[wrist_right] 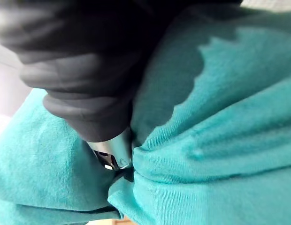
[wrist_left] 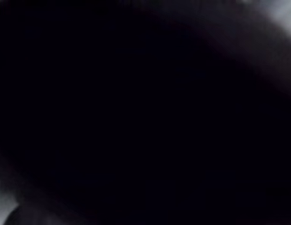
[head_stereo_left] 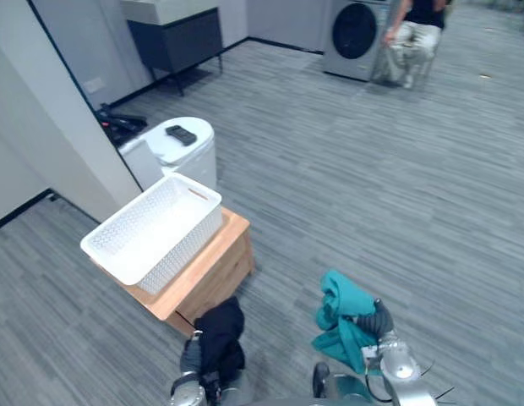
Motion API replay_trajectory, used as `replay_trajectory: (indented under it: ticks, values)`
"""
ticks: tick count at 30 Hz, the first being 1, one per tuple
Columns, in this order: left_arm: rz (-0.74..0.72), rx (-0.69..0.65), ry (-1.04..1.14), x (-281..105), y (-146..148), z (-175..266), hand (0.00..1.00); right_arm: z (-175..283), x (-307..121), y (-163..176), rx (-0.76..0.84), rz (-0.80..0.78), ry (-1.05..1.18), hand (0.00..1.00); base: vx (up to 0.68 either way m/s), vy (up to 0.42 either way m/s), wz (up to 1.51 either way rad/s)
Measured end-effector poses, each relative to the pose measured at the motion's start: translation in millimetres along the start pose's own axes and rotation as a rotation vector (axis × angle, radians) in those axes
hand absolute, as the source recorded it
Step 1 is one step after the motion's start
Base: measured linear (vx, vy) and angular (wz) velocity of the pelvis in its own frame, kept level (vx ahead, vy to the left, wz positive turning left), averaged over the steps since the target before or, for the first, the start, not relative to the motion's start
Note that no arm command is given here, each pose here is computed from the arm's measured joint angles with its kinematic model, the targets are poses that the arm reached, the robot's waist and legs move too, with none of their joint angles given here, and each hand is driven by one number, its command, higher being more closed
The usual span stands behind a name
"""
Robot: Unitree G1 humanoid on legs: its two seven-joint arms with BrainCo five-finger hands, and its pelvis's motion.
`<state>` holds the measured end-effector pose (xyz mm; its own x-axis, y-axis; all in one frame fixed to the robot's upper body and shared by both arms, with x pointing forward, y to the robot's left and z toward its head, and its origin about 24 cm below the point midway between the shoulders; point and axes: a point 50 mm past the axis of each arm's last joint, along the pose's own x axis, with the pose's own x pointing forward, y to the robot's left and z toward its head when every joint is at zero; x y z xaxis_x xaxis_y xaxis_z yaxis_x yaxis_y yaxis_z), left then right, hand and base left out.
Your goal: Tidy the bed and pick cloth on bed and put in laundry
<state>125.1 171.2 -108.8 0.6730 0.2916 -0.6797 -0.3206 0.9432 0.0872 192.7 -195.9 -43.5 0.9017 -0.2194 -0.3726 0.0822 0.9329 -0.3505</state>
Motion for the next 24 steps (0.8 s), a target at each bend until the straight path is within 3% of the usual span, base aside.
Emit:
replay_trajectory:
  ticks: [8,14,20,24]
  values:
    - [-0.02,0.007,-0.088,-1,-2,18,1.0,15,12,-19,-0.024,-0.056,-0.058,1.0,0.4,-0.087,0.89]
    - [-0.016,0.07,-0.107,5,5,26,1.0,16,8,3,0.043,-0.02,-0.045,1.0,0.47,0.047,1.37]
    - [-0.032,0.182,-0.134,11,11,32,1.0,50,1,-10,0.071,-0.082,-0.2,1.0,0.34,-0.161,1.07]
    - [-0.03,0.156,-0.082,6,8,14,1.0,88,-1,-31,0.022,-0.129,-0.387,1.0,0.27,-0.138,0.19]
